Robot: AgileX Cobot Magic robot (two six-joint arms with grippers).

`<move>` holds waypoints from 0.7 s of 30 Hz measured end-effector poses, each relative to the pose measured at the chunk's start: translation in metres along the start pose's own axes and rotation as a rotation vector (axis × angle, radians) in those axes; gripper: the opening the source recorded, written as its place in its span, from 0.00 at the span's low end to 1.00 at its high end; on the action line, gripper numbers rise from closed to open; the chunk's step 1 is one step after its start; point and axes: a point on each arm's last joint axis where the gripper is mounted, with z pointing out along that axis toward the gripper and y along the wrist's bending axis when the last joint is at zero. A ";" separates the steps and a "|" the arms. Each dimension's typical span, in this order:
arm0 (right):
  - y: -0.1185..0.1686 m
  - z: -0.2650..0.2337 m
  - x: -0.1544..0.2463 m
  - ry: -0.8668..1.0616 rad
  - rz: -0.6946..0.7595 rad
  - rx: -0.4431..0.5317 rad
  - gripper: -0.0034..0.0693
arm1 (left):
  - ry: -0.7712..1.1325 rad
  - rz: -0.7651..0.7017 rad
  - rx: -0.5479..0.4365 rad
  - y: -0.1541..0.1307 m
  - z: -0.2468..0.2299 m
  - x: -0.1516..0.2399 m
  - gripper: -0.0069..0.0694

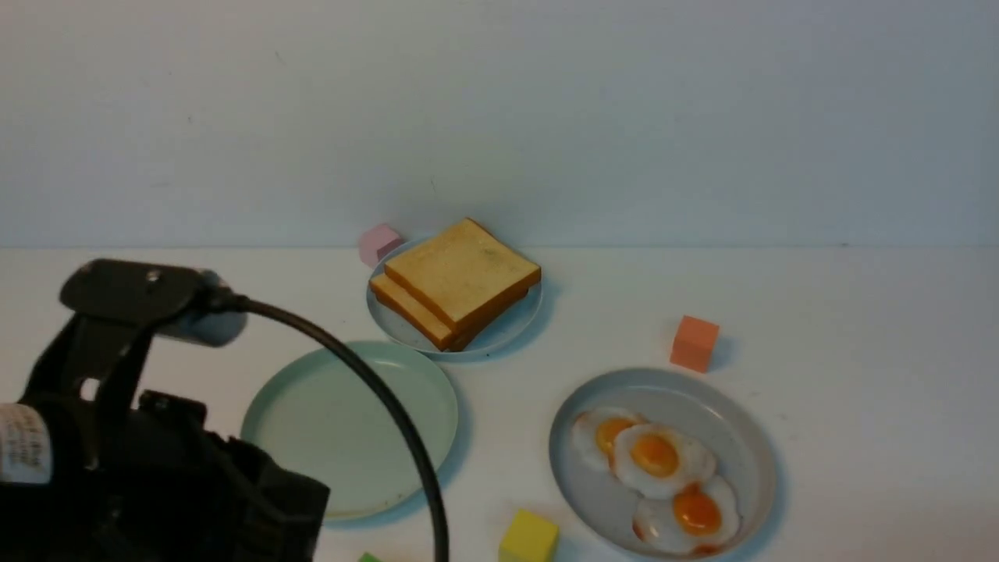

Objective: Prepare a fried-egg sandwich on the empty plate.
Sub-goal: Use the left arm to grab a slice of bread

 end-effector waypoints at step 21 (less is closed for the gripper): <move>0.122 -0.009 -0.148 0.758 -0.366 -0.262 0.05 | 0.193 0.093 -0.102 0.037 0.105 -0.122 0.07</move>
